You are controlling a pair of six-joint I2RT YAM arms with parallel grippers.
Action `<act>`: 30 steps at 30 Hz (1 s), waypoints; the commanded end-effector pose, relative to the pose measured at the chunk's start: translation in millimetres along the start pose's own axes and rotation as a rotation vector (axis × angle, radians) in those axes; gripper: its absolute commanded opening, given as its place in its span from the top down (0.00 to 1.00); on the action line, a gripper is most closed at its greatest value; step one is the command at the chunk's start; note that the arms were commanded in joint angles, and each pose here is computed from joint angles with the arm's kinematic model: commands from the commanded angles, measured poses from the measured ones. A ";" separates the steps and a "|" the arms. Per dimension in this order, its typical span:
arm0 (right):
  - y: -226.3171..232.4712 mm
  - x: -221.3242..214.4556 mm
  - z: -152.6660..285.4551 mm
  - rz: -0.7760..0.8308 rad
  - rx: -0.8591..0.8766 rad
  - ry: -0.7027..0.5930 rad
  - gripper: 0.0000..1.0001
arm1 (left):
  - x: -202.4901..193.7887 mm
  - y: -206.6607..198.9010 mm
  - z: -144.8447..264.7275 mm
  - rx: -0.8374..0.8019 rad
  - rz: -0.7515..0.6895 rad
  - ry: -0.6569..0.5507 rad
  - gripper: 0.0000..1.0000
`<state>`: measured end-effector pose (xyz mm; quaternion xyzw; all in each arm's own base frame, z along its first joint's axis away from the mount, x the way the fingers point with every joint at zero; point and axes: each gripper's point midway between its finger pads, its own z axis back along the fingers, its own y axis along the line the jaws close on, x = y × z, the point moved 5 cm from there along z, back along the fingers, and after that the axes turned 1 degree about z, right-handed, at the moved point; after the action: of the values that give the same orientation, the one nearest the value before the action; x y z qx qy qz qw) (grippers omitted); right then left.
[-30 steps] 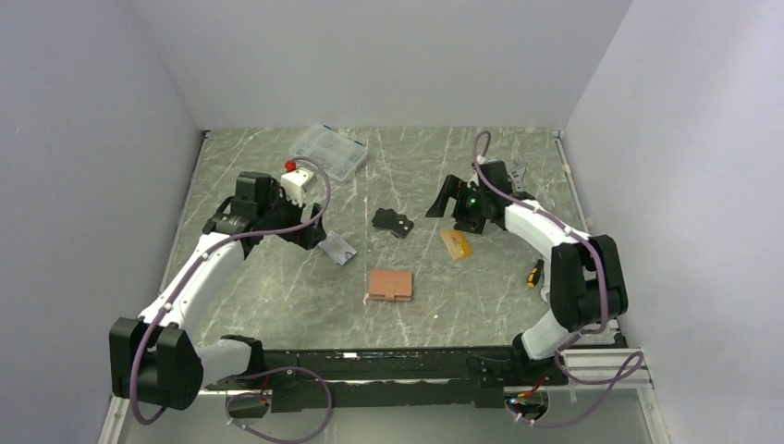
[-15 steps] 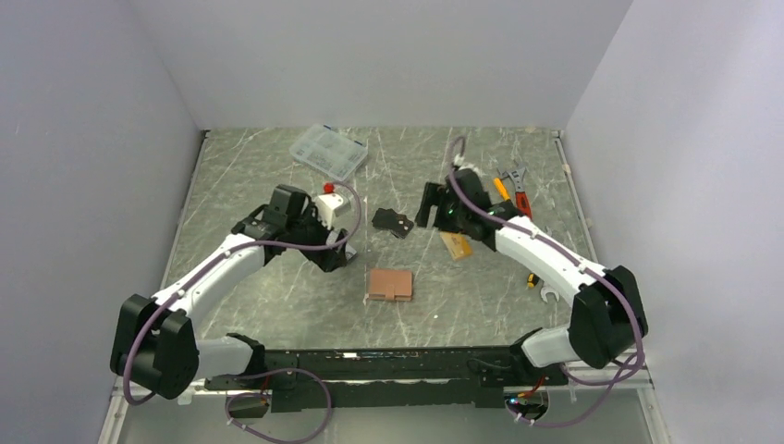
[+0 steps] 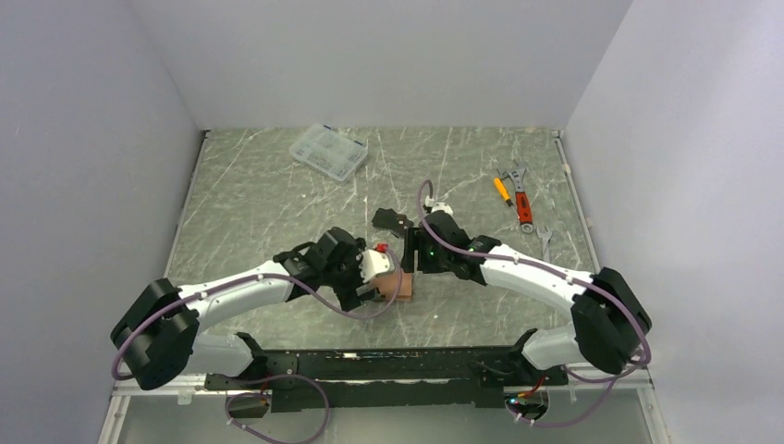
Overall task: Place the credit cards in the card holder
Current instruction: Pick up the card holder from the center of the board.
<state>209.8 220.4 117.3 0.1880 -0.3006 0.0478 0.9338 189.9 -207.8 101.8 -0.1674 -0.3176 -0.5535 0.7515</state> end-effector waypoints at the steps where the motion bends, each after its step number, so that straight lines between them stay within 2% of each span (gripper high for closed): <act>1: 13.9 34.0 -14.5 -0.007 0.006 -0.071 0.32 | 8.0 5.3 -10.7 0.097 -0.170 -0.029 0.01; 3: 12.7 40.3 -23.8 -0.031 0.029 -0.050 0.42 | 10.5 4.2 -14.2 0.124 -0.211 -0.040 0.01; 5: 11.8 43.4 -30.7 -0.063 0.069 -0.037 0.47 | 12.9 0.8 -17.1 0.141 -0.267 -0.040 0.00; 11: 15.1 32.7 -45.9 -0.072 0.126 0.042 0.45 | 15.9 -5.7 -29.2 0.221 -0.439 -0.051 0.01; 14: 14.1 24.3 -51.3 -0.088 0.126 0.067 0.46 | 19.6 -11.0 -34.7 0.257 -0.510 -0.065 0.01; 21: 6.3 -10.8 -56.9 -0.106 0.087 0.123 0.49 | 14.7 -31.7 -50.1 0.321 -0.773 -0.096 0.01; 26: -0.2 -25.3 -55.9 -0.111 0.069 0.146 0.52 | 19.4 -25.0 -52.4 0.381 -0.804 -0.083 0.19; 30: -1.9 -31.2 -54.7 -0.093 0.058 0.159 0.54 | 41.5 -19.9 -40.6 0.435 -0.747 -0.148 0.34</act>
<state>225.1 242.5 62.8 0.2293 -0.2252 0.0224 0.9467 181.6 -265.1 73.5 0.0646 -0.4805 -0.7256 0.4884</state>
